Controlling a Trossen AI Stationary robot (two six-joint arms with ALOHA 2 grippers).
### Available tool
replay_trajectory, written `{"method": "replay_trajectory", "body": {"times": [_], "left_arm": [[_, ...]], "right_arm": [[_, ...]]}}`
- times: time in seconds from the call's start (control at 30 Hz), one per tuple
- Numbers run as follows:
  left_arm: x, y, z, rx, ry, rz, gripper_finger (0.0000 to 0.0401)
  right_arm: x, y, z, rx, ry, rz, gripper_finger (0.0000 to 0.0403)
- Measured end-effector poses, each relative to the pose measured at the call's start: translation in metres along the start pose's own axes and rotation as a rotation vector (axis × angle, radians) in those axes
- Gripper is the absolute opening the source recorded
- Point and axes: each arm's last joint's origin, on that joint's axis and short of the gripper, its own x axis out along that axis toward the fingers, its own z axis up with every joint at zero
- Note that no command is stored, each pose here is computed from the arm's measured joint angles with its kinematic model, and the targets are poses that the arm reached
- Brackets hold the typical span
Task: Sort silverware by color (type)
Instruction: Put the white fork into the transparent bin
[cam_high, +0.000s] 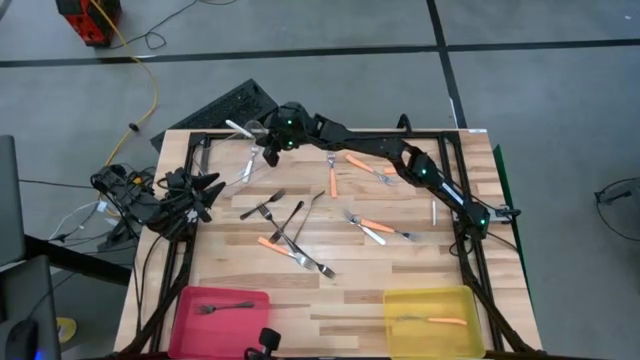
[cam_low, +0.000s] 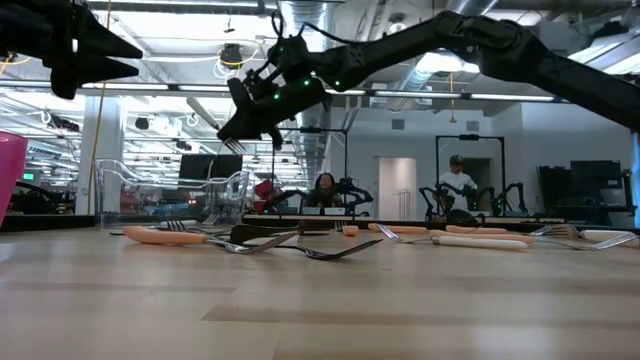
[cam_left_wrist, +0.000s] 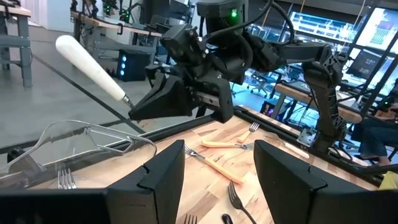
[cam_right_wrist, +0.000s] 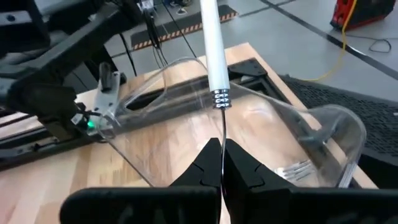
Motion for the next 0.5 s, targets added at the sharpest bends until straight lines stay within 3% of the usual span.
{"method": "replay_trajectory", "body": {"times": [0.3, 0.5], "left_arm": [[0.0, 0.0, 0.0, 0.001, 0.0, 0.0, 0.0178], [0.0, 0.0, 0.0, 0.0, 0.0, 0.0, 0.0178]], "right_arm": [[0.023, -0.001, -0.026, 0.042, 0.015, 0.116, 0.0021], [0.024, -0.003, -0.024, 0.035, -0.018, 0.127, 0.0021]]}}
